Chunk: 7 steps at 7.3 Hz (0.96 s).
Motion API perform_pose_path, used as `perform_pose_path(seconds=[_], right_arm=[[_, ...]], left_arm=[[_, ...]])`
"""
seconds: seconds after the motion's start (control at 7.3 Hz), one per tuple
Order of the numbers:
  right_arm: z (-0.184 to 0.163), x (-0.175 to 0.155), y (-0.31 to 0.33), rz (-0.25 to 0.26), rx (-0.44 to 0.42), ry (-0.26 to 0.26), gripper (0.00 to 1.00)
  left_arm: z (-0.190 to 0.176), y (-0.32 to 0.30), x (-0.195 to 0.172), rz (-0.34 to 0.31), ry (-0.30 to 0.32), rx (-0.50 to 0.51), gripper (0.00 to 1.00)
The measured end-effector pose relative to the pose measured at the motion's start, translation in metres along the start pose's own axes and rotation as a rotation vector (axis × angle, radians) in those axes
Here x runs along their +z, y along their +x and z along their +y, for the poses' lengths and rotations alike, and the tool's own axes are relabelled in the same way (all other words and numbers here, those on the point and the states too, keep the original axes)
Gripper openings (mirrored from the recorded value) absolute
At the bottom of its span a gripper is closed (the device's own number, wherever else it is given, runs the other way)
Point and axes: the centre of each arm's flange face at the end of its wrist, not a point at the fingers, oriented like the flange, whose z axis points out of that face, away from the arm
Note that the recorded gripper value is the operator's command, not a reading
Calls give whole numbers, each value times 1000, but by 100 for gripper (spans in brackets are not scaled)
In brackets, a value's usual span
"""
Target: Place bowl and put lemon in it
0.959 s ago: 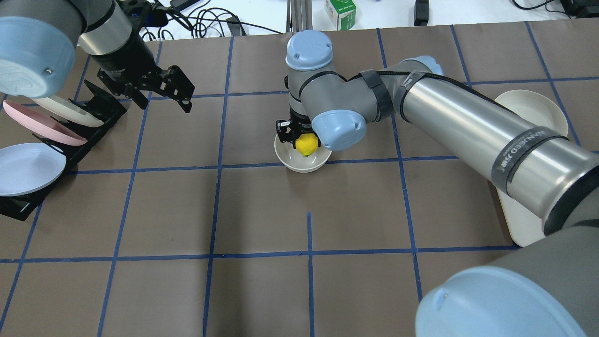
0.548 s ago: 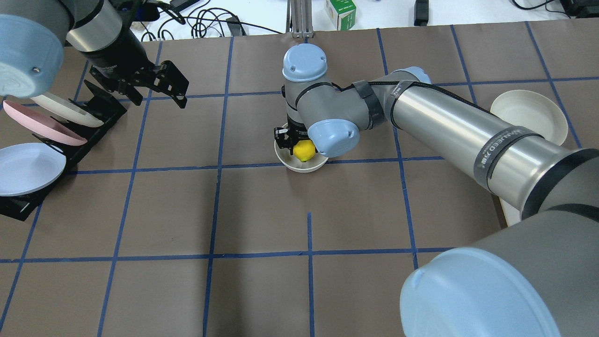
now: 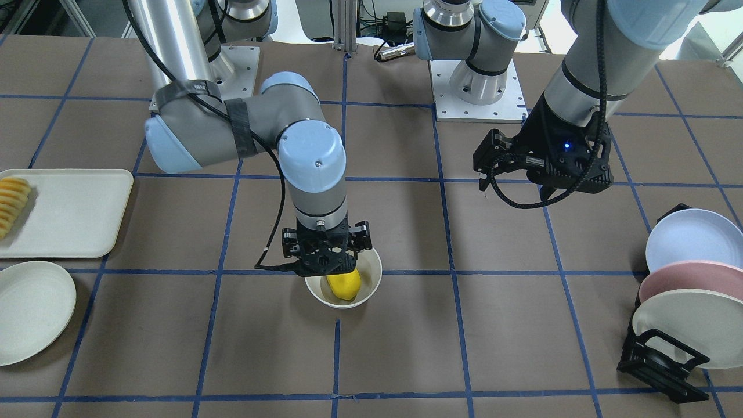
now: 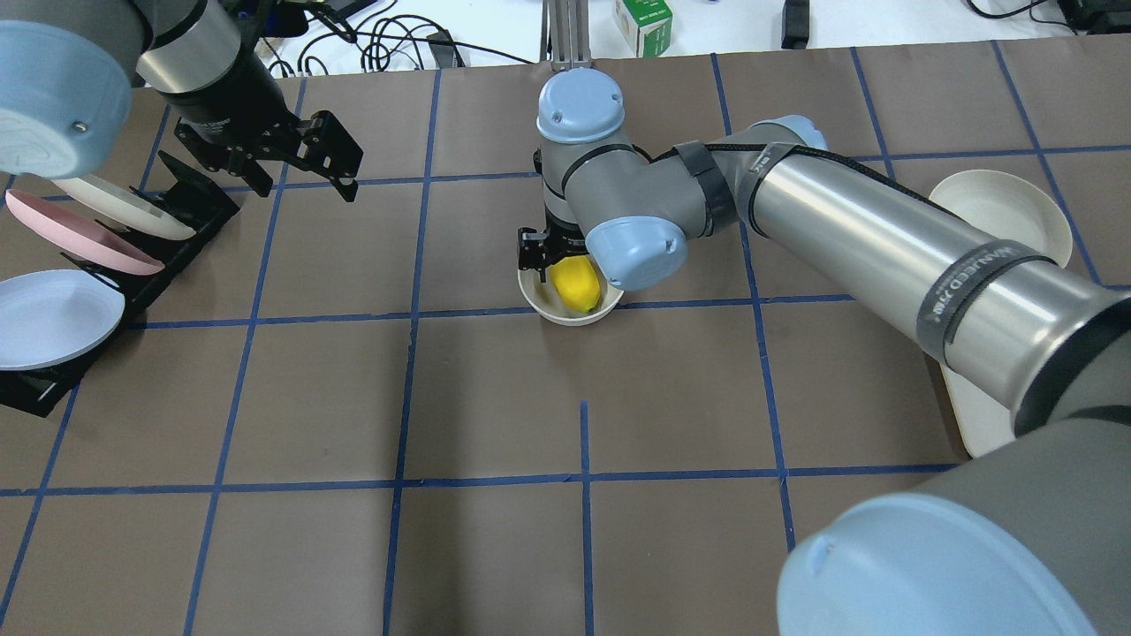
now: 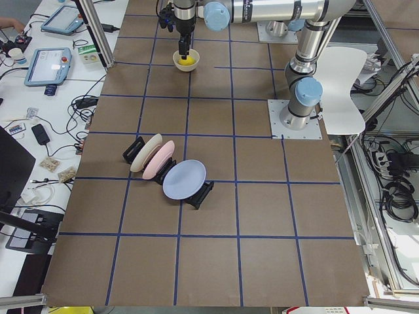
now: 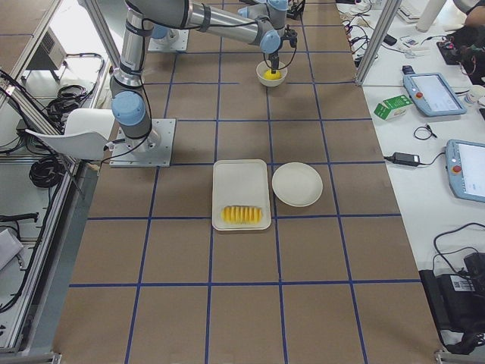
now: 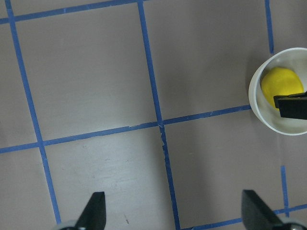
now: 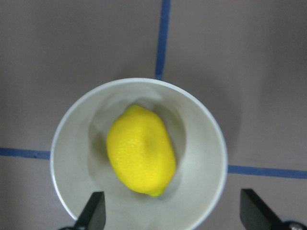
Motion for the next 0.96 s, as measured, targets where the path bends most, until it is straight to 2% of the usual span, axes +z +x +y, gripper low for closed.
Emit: perform_pose_path(seconds=[0.27,0.41,0.55,0.82,0.96], right_arm=[[16,-103,87,26,115,6,100],[36,-150,124,28,159,11,100],[56,-177,142,30,184,0,100],[74,-194,150,28,204,-45,100],[76,-197,150,23,206,-51,100]], left_arm=[[-1,0,-3,-2,2,-4,100],[0,1,-4,-2,4,-4,100],[0,1,-6,-3,7,-4,100],[2,1,-6,-3,9,-3,100],[2,2,-6,-3,8,-3,100]])
